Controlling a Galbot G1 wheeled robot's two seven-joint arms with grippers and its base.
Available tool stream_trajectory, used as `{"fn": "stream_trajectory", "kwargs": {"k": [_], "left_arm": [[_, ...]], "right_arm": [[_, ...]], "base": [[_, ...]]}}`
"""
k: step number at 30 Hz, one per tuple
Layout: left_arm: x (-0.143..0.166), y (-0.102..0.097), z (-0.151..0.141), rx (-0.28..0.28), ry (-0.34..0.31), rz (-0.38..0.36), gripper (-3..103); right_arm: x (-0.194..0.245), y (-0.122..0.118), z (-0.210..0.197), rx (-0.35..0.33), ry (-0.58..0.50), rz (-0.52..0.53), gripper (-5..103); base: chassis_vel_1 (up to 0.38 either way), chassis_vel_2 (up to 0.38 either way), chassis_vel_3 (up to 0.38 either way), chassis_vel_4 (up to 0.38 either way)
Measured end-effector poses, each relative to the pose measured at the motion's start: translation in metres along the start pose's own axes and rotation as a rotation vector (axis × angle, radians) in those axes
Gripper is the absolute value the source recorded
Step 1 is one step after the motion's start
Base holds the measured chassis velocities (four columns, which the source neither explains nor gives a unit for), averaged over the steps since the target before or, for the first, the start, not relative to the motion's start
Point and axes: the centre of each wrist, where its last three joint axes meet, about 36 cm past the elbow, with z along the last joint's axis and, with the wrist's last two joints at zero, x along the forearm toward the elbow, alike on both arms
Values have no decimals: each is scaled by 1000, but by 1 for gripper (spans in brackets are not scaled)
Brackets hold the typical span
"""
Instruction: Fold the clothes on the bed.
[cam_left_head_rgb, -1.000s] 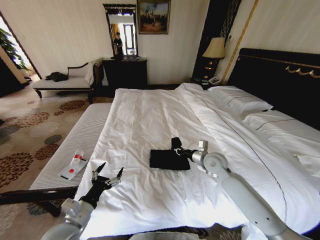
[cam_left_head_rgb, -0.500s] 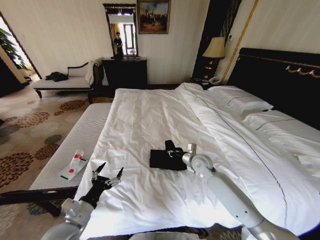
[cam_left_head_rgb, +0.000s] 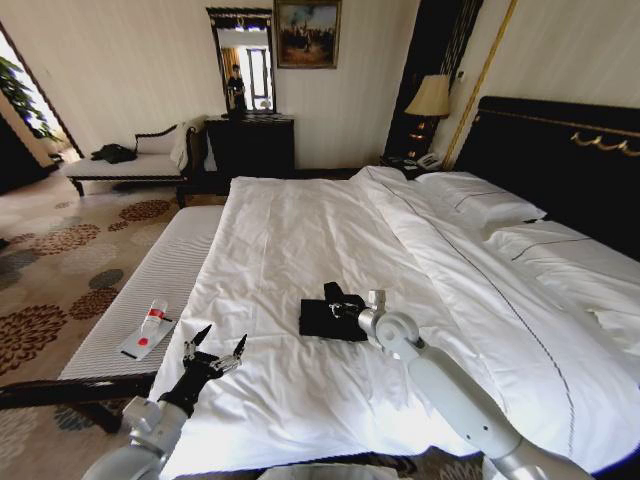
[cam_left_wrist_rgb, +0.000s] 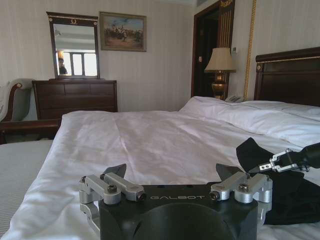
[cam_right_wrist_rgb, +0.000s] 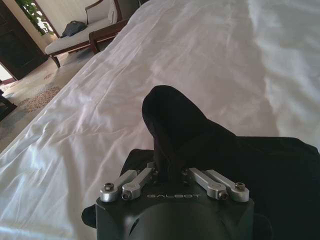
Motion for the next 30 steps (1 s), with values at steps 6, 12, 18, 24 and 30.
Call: {"fn": "stream_trajectory", "kwargs": {"k": [6,12,18,24,30], "left_arm": [[0,0,0,0,0,0,100],[0,0,0,0,0,0,100],[0,0,0,0,0,0,100],[0,0,0,0,0,0,100],[0,0,0,0,0,0,100]], "right_arm": [[4,19,-3,61,-49,-25,40],[15,24,-6,76,-58,-47,57],[32,31,-4,55,-109,-85,79],[7,-1,6,30,-264,20,97],[-20,-18,46,149,-340,44,100]], "base": [[0,0,0,0],[0,0,0,0],[0,0,0,0],[0,0,0,0],[0,0,0,0]]}}
